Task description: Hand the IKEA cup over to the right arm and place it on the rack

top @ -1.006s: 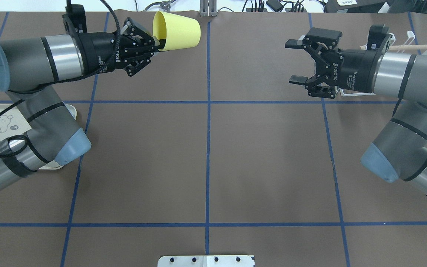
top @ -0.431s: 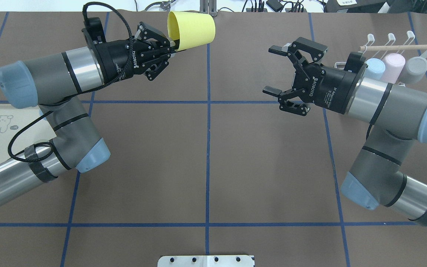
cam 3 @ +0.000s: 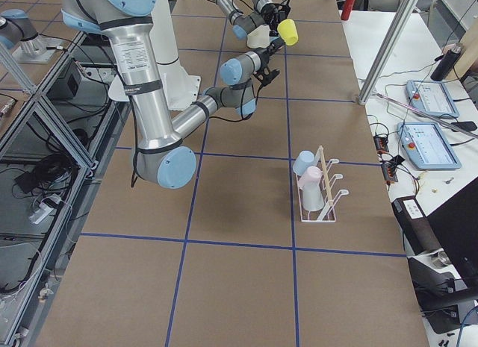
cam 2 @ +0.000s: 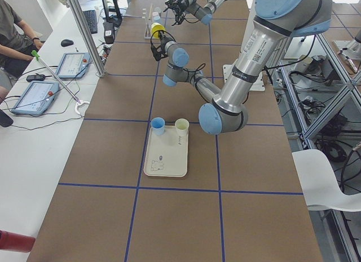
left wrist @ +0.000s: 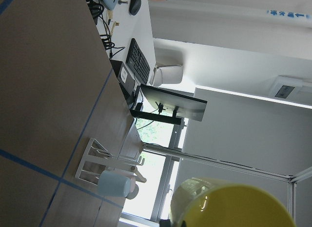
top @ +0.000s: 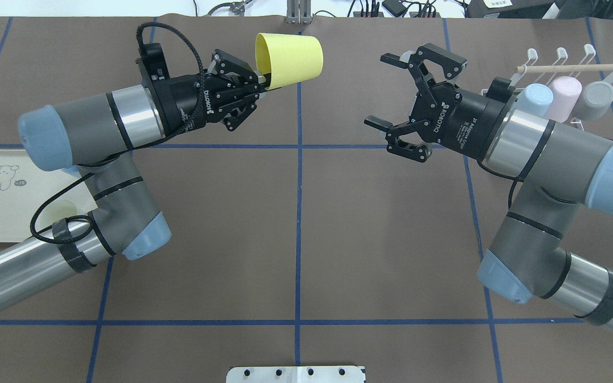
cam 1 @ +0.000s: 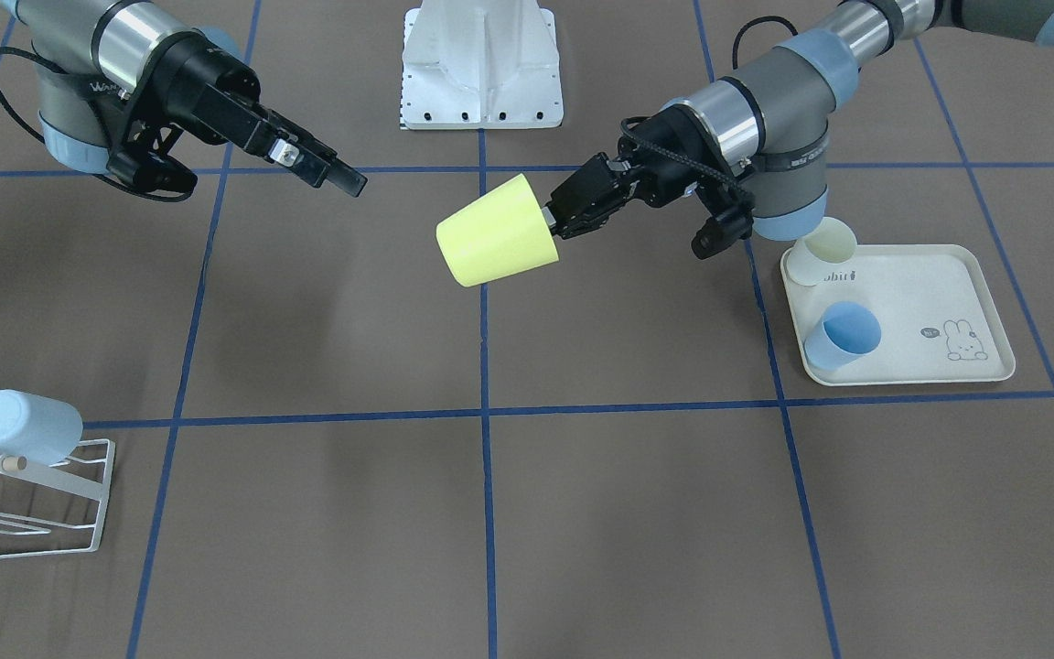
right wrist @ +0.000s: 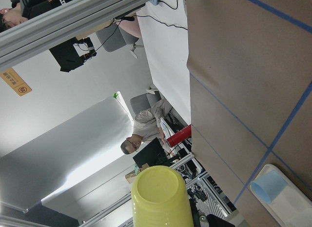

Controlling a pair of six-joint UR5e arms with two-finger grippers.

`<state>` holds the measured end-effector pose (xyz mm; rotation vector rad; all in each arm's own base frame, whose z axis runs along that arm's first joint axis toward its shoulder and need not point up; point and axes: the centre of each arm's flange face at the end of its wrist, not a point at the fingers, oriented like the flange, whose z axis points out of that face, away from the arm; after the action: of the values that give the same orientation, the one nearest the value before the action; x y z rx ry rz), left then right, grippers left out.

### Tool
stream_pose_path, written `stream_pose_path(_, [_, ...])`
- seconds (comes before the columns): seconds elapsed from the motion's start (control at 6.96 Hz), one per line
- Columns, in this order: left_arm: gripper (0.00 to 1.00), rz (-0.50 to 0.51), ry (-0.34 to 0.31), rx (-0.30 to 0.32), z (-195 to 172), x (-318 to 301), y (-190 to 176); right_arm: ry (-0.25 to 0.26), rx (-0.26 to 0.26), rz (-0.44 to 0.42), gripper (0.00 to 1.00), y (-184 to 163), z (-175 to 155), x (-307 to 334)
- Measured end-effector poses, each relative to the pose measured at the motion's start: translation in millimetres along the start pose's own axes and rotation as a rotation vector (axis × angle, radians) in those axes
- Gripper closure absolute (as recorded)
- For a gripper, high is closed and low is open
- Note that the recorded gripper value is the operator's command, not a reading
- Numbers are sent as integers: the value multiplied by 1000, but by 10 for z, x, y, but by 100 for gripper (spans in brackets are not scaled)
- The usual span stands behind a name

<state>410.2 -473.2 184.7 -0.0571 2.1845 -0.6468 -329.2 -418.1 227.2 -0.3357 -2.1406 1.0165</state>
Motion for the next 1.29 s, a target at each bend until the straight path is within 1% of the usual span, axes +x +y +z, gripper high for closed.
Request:
stream_pose_path(0.29, [100,-11,3,-24,155,-12,149,-19,5,13,2,57,70,28])
stream_pose_path(0.72, [100,-20,3,-47,295,-12,306,-19,5,16,2,79,90,52])
stream_pose_path(1.29, [100,-26,-6,-66,372,-61,434,-15,11,15,2,65,100,66])
